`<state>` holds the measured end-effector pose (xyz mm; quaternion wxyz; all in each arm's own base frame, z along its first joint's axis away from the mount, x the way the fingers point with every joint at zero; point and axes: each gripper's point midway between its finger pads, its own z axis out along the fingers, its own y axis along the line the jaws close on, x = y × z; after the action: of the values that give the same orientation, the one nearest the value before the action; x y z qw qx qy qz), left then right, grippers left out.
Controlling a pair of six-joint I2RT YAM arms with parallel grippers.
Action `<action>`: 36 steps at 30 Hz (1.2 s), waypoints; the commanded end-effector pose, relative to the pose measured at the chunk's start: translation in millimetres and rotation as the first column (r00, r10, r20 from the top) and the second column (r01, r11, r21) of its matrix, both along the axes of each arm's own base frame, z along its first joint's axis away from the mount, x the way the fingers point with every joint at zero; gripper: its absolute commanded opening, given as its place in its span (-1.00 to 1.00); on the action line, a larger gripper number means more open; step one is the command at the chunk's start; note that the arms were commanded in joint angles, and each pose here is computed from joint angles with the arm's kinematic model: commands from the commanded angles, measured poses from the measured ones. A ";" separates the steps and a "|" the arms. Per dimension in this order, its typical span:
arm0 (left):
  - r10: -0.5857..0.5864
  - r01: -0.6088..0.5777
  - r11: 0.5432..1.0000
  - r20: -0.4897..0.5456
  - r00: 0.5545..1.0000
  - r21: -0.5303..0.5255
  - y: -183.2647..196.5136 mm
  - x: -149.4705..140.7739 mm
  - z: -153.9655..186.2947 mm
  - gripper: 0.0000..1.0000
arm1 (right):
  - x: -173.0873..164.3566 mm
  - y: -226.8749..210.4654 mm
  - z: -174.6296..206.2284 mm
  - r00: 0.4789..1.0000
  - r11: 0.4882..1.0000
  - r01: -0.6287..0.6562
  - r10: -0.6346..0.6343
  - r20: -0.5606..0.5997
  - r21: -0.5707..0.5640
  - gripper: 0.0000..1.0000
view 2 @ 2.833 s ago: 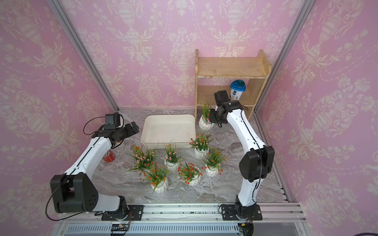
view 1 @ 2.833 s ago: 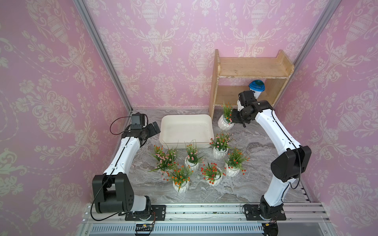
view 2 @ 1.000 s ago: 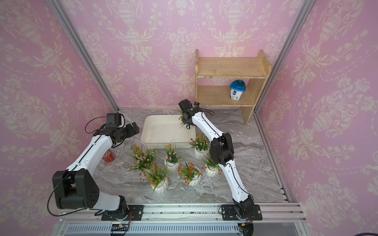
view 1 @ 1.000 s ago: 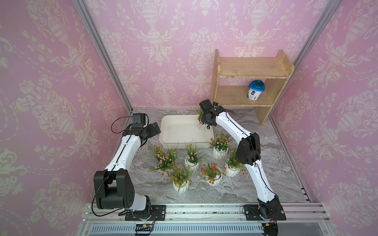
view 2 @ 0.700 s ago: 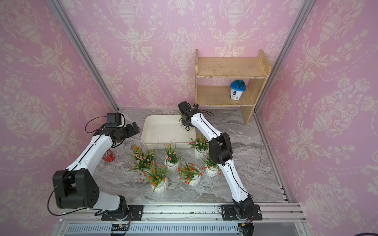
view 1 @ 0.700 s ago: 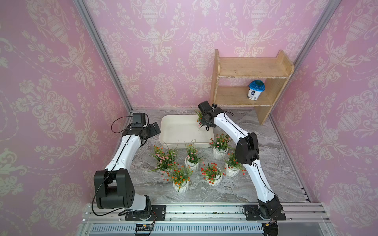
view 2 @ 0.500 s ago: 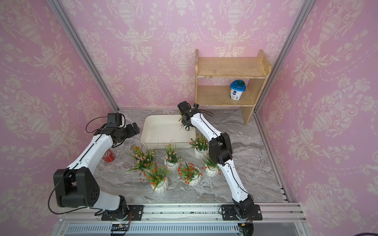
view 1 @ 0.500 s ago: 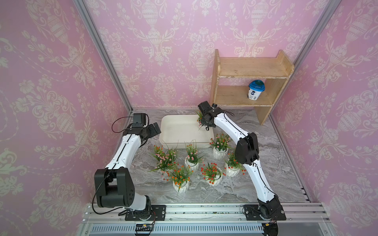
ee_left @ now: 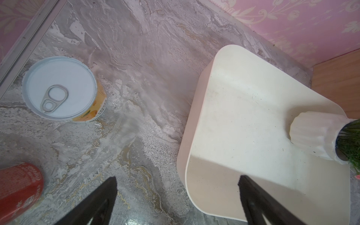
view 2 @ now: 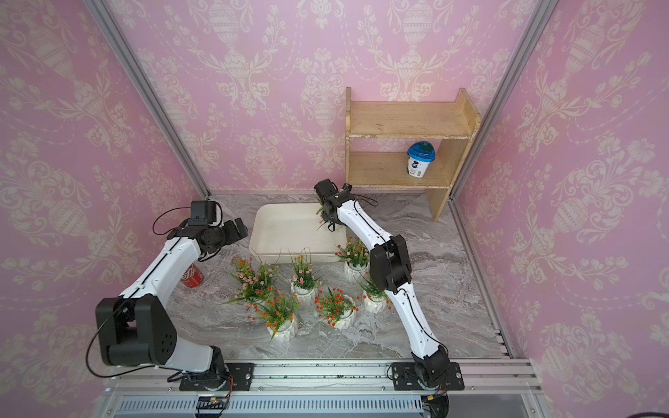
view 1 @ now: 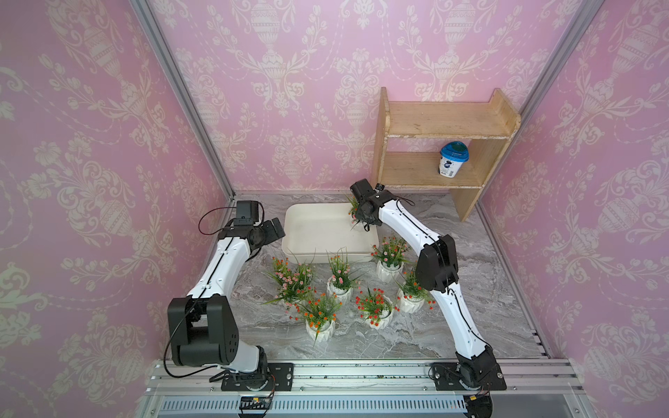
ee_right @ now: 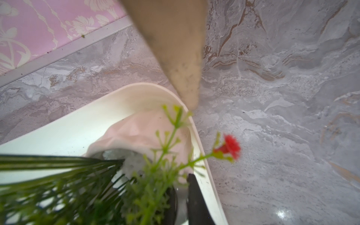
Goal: Put the potted gypsophila into the storage box
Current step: Place the baby's breath potted plant at the storage box.
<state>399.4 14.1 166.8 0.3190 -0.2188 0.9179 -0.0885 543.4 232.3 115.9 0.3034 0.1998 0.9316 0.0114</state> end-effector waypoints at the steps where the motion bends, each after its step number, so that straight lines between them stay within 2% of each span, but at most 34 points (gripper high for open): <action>1: -0.003 0.003 1.000 -0.003 1.000 0.013 1.5 0.8 4.9 0.98 | 23.3 -6.5 10.0 0.996 0.999 0.035 -0.036 0.084 0.021 -0.67; 5: -0.002 0.003 1.000 -0.007 1.000 0.013 1.7 1.0 3.8 0.99 | 24.0 -4.5 11.8 0.996 1.000 0.019 -0.021 0.087 0.025 -0.54; 9: -0.001 0.001 1.000 -0.008 1.000 0.013 2.0 1.0 3.6 0.98 | 22.9 -4.4 16.8 0.996 1.000 0.008 -0.010 0.090 0.023 -0.50; 17: -0.002 0.002 1.000 -0.007 1.000 0.014 1.7 0.3 4.2 0.98 | 13.1 -8.3 54.6 0.990 1.000 -0.017 0.014 0.139 0.020 -0.39; 27: 0.008 -0.008 0.999 -0.002 1.000 0.033 5.2 -3.8 8.8 0.98 | -31.2 -8.7 101.3 0.980 0.997 -0.071 0.062 0.187 0.043 -0.22; 32: 0.067 -0.062 0.995 -0.058 0.996 0.084 17.3 -19.8 25.0 0.99 | -64.7 -16.6 123.1 0.973 0.987 -0.155 0.144 0.179 0.044 0.13; 34: 0.102 -0.093 0.991 -0.093 0.990 0.099 21.8 -32.7 32.2 0.98 | -79.0 -21.5 131.6 0.966 0.980 -0.196 0.187 0.177 0.035 0.35; 36: 0.137 -0.124 0.986 -0.123 0.983 0.111 25.8 -50.1 38.9 0.98 | -94.5 -28.5 133.9 0.963 0.972 -0.230 0.222 0.155 0.035 0.65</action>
<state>383.8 28.1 189.7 0.2997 -0.2389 0.9226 -0.0445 467.3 208.2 241.4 0.3728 0.1376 0.9141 0.0804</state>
